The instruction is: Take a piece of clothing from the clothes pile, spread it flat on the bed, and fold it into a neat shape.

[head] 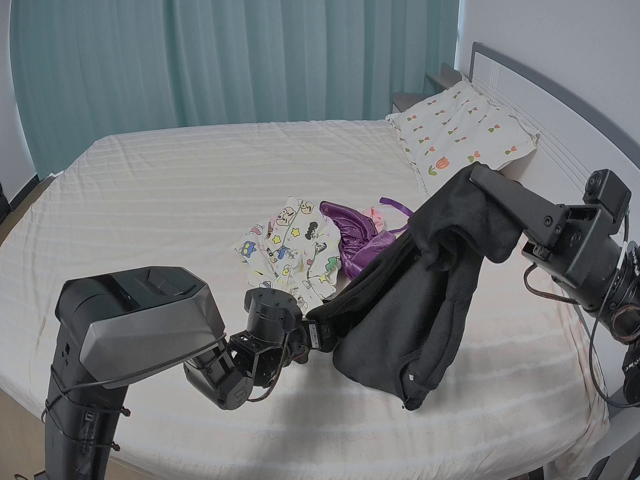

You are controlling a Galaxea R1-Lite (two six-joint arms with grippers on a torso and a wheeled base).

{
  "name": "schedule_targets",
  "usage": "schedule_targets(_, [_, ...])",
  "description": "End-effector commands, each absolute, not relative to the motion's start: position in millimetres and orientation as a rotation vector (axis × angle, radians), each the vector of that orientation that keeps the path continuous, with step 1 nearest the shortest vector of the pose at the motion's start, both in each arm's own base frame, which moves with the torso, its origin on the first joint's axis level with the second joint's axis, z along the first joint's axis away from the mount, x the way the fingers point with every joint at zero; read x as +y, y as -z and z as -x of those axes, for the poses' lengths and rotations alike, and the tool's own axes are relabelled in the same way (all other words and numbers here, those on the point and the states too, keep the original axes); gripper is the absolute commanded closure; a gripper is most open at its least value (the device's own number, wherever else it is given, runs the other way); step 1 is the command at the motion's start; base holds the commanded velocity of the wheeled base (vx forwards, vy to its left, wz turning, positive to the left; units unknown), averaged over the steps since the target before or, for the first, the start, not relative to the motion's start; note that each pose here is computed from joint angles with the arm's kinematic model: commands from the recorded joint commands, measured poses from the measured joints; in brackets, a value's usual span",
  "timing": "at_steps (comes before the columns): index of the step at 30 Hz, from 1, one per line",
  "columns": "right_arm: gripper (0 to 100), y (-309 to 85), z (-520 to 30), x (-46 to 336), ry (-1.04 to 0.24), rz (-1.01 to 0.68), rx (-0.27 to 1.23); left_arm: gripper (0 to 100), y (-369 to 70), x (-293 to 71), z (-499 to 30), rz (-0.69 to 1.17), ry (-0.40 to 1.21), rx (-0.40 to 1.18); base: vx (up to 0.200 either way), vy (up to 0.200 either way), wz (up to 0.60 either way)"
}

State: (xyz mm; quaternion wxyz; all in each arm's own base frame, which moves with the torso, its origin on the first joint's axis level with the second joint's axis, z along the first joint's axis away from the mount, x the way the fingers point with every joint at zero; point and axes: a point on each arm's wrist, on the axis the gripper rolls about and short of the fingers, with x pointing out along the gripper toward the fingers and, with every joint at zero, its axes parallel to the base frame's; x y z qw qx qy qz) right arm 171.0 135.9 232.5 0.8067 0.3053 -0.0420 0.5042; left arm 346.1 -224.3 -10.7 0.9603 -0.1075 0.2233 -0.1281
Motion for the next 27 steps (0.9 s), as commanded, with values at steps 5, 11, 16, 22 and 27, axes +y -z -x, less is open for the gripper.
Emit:
schedule_targets(5, [100,-192.0,-200.5,131.4,-0.946,-0.63,0.056,100,-23.4,-219.1,-339.0,0.343,0.242,0.406,0.0,0.0,0.0])
schedule_targets(11, [100,-172.1,-221.2,137.1,-0.887,-0.624,0.12,100,-64.6,-210.5,-301.5,0.374,0.289,0.386,0.0,0.0,0.0])
schedule_targets(16, [100,-196.7,-250.1,136.2,-0.833,-0.629,-0.022,100,-143.2,-189.8,-250.1,0.443,0.367,0.232,0.0,0.0,0.0])
schedule_targets(22, [100,-262.0,-256.1,105.3,-0.778,-0.624,-0.246,100,-186.5,-172.2,-231.5,0.415,0.319,0.062,0.0,0.0,0.0])
schedule_targets(27, [100,-269.2,-235.5,101.4,-0.793,-0.631,-0.206,100,-200.7,-164.6,-224.7,0.4,0.3,0.008,0.0,0.0,0.0])
